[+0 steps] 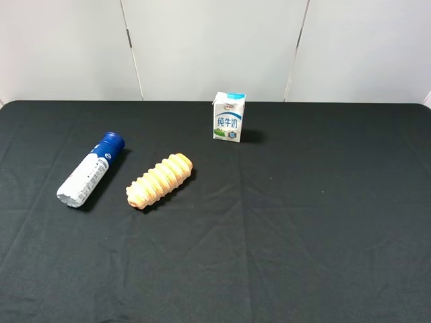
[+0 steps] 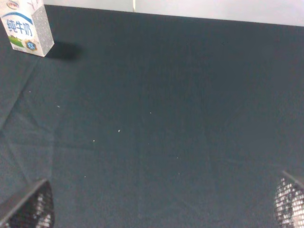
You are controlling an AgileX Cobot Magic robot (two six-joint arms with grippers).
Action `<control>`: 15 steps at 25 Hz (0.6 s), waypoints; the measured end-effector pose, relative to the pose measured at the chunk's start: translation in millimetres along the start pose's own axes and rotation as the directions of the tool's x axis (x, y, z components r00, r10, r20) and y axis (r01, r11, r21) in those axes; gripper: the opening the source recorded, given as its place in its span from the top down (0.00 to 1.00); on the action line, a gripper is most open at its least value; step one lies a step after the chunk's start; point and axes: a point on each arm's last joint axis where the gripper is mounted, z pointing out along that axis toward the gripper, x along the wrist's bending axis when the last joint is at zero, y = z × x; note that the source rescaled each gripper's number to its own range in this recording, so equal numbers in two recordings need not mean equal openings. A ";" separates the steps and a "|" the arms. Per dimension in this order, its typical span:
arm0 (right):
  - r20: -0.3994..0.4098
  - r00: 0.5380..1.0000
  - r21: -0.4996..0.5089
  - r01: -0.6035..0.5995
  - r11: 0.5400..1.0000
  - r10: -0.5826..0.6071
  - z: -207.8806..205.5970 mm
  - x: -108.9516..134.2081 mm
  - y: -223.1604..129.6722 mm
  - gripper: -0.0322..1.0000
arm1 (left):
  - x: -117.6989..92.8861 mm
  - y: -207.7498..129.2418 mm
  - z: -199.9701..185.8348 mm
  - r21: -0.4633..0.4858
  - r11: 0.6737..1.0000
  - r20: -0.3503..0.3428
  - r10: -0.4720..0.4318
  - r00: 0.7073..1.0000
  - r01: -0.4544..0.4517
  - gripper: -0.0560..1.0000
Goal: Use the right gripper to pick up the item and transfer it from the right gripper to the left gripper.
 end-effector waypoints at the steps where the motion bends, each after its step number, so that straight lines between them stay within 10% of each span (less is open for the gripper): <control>1: 0.000 1.000 0.000 0.000 1.000 0.000 0.0 0.0 0.0 0.00 | 0.0 -0.1 0.2 0.001 1.000 0.000 0.000 1.000 0.000 0.01; 15: 0.000 1.000 0.000 0.000 1.000 0.000 0.0 0.0 0.0 0.00 | 0.0 -0.1 0.2 0.001 1.000 -0.003 -0.002 1.000 0.002 0.01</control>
